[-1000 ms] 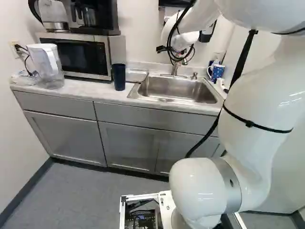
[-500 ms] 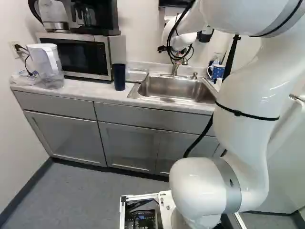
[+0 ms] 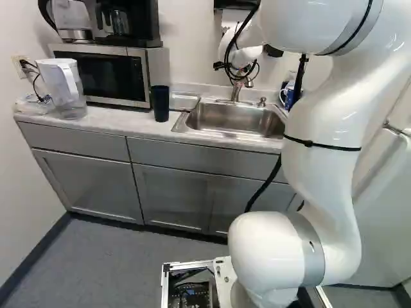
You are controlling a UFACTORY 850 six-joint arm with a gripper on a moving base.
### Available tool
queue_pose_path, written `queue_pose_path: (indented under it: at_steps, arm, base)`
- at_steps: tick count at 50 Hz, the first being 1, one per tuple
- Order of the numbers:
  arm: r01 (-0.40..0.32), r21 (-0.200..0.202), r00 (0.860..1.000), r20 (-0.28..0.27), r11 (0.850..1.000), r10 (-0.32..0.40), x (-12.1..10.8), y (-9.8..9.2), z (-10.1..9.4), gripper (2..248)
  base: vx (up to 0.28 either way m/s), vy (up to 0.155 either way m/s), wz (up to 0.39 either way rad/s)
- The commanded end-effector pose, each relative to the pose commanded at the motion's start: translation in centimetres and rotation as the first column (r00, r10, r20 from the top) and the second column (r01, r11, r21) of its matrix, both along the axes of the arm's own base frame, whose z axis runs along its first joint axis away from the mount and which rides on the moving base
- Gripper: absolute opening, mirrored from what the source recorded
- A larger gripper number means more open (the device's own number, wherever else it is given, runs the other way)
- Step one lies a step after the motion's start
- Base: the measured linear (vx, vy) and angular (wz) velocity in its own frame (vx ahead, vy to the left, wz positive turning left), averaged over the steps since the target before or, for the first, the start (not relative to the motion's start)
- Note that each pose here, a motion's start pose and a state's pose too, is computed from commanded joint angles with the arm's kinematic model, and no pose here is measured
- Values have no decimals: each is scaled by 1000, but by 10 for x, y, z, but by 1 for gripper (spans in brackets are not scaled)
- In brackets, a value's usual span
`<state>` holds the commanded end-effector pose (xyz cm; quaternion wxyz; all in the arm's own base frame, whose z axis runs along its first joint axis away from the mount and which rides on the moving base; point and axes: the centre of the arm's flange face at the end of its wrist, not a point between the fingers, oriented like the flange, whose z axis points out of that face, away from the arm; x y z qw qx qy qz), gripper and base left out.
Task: Rinse the cup and place it in the tray
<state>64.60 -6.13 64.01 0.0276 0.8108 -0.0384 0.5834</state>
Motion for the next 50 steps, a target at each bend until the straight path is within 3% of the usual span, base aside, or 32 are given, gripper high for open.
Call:
queue_pose_path:
  at_steps: [21,50]
  arm:
    - [-1,-2,1000,22,1000,1,10,0,1,247]
    - [3,-12,992,124,1000,-2,29,-4,7,247]
  base:
    - [0,0,0]
    - [0,0,0]
